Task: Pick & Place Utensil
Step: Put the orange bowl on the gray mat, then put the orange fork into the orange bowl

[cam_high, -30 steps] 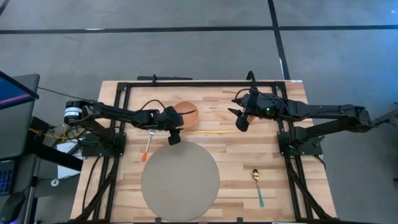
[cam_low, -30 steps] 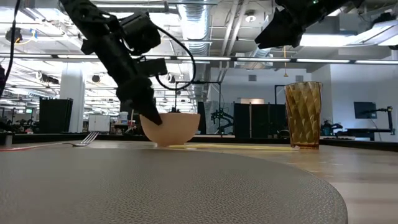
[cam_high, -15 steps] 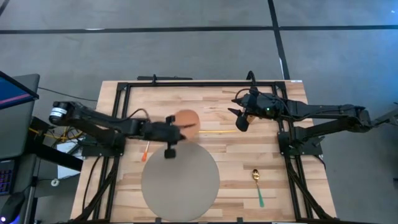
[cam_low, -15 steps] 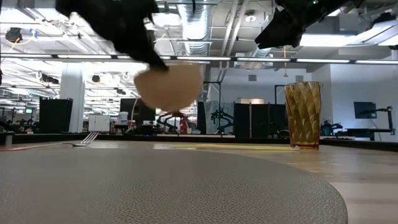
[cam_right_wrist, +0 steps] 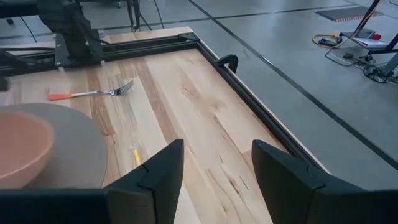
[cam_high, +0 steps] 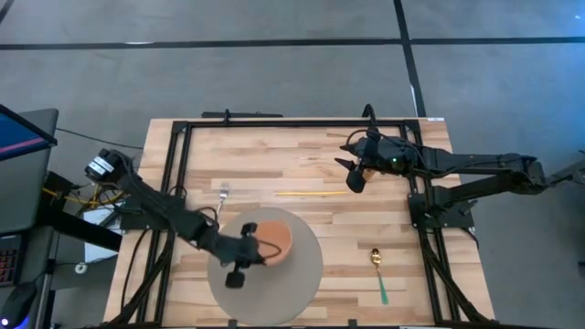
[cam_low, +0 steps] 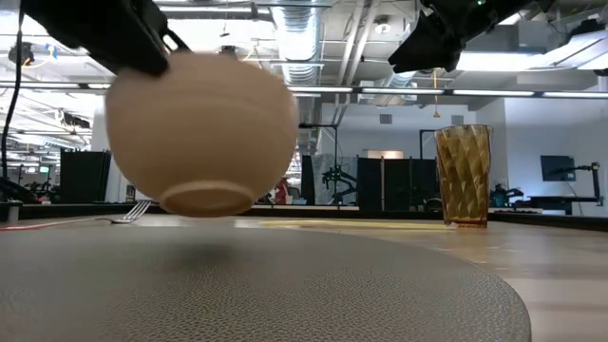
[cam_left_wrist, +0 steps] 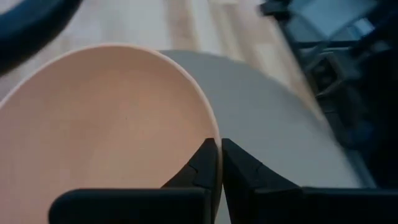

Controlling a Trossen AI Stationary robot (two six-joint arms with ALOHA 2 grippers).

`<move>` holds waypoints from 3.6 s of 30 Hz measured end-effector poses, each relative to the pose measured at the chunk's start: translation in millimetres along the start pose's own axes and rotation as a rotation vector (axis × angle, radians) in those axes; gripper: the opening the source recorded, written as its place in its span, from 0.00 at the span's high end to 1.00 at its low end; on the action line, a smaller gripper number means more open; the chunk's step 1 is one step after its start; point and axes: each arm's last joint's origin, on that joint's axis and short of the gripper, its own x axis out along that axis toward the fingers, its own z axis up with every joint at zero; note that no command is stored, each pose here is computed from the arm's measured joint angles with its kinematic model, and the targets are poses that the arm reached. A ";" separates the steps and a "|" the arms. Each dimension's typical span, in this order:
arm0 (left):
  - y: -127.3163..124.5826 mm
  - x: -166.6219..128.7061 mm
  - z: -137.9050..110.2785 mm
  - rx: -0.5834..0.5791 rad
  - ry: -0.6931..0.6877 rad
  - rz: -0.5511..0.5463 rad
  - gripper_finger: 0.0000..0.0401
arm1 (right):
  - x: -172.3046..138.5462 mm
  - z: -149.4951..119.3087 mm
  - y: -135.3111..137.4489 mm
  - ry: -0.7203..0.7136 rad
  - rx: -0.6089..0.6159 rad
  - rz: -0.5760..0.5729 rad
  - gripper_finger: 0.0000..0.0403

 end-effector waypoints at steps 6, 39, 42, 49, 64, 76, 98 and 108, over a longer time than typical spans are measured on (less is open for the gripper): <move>-20.1 8.3 -7.3 0.004 -0.014 -0.054 0.97 | 0.0 -0.1 0.1 0.001 0.000 0.002 0.55; -33.8 3.6 -11.3 -0.382 0.006 -0.090 0.70 | 0.1 -0.2 0.1 0.002 0.008 0.002 0.55; -31.9 -10.6 1.9 -0.405 -0.063 -0.132 0.70 | 0.1 -0.2 0.1 0.002 0.007 0.002 0.55; -8.1 -67.5 27.5 -0.463 -0.219 -0.053 0.72 | 0.1 -0.2 0.2 0.002 0.008 0.003 0.55; 56.6 -114.4 -44.8 -0.766 0.133 0.566 0.72 | 0.1 -0.2 0.2 0.002 0.007 0.003 0.55; 76.8 -87.5 -119.5 -0.887 0.247 0.715 0.72 | 0.1 -0.1 0.1 0.002 0.008 0.002 0.55; 84.1 -77.1 -154.1 -0.884 0.170 0.718 0.95 | 3.3 -6.4 7.0 0.070 -0.005 0.206 0.56; 75.8 -76.4 -115.8 -0.784 0.135 0.619 0.98 | 12.7 -12.4 9.6 0.129 -0.001 0.248 0.59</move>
